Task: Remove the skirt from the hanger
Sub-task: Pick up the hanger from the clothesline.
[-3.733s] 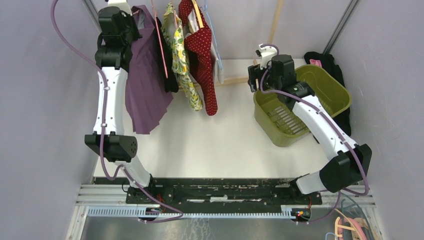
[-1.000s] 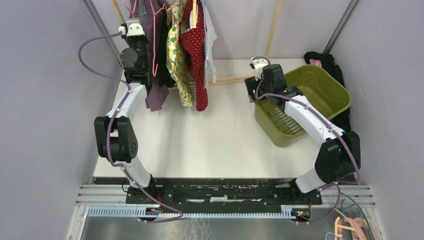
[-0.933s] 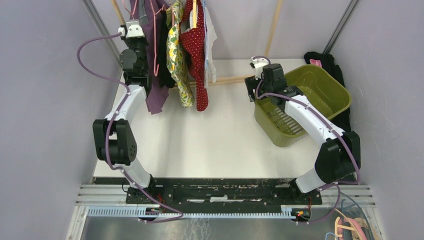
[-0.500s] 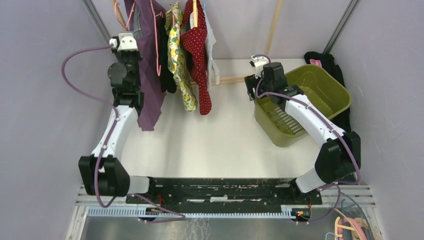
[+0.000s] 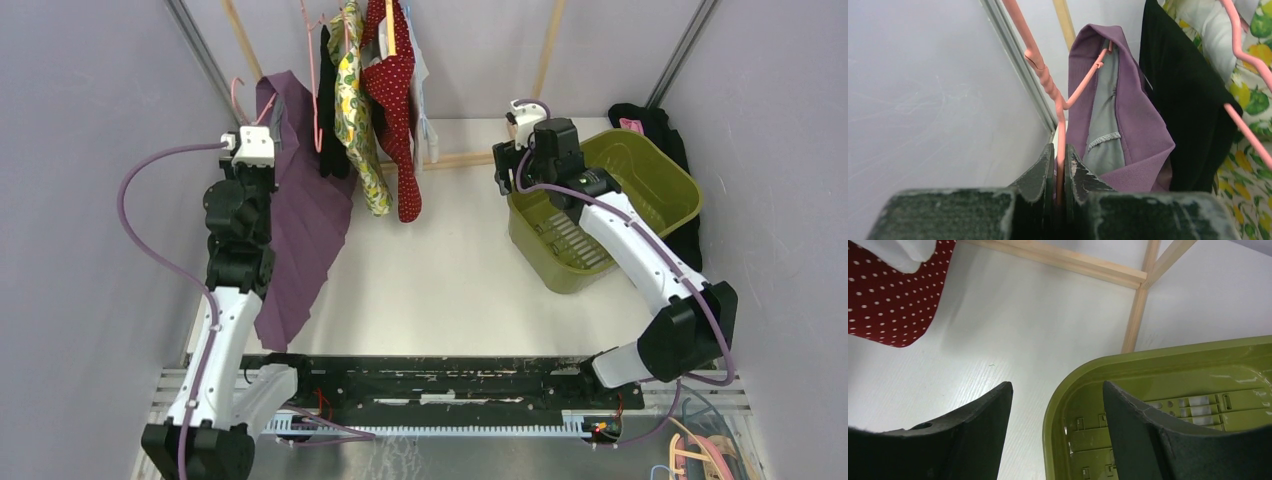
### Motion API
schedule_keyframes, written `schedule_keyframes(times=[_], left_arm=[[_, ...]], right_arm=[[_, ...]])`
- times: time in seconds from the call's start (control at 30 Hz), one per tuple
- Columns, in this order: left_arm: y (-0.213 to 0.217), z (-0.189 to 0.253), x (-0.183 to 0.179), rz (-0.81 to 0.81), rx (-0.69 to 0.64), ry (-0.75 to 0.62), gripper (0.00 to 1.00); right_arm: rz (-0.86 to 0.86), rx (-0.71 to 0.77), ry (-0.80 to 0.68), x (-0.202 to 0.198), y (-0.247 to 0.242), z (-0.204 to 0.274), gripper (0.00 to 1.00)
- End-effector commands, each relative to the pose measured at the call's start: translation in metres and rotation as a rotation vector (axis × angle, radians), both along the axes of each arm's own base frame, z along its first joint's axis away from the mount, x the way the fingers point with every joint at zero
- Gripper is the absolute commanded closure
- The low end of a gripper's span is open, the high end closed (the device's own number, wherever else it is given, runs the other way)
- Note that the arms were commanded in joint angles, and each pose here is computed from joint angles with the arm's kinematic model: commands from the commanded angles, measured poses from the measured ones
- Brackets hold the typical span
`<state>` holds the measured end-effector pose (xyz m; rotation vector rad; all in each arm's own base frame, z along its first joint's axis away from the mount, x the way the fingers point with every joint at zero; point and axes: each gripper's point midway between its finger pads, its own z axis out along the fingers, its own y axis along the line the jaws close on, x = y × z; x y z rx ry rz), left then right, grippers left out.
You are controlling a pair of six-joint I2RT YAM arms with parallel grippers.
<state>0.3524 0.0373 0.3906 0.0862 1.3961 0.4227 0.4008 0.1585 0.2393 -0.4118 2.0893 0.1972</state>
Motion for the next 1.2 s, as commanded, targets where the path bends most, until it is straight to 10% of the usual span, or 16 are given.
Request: schedule_keyframes(times=[0.0, 0.4, 0.93, 1.17], left_arm=[[0.0, 0.045, -0.042, -0.015, 0.063, -0.076, 0.97], [-0.065, 0.004, -0.096, -0.408, 0.181, 0.136, 0.97], [-0.191, 0.136, -0.168, -1.165, 0.023, -0.03, 0.97], [-0.198, 0.124, -0.139, -1.173, -0.023, 0.004, 0.97]], right_arm=[[0.018, 0.052, -0.091, -0.007, 0.008, 0.049, 0.28], [0.028, 0.031, -0.129, -0.019, 0.007, 0.075, 0.28], [0.064, 0.02, -0.169, -0.024, 0.011, 0.1, 0.29], [0.055, 0.014, -0.204, -0.03, 0.006, 0.116, 0.28]])
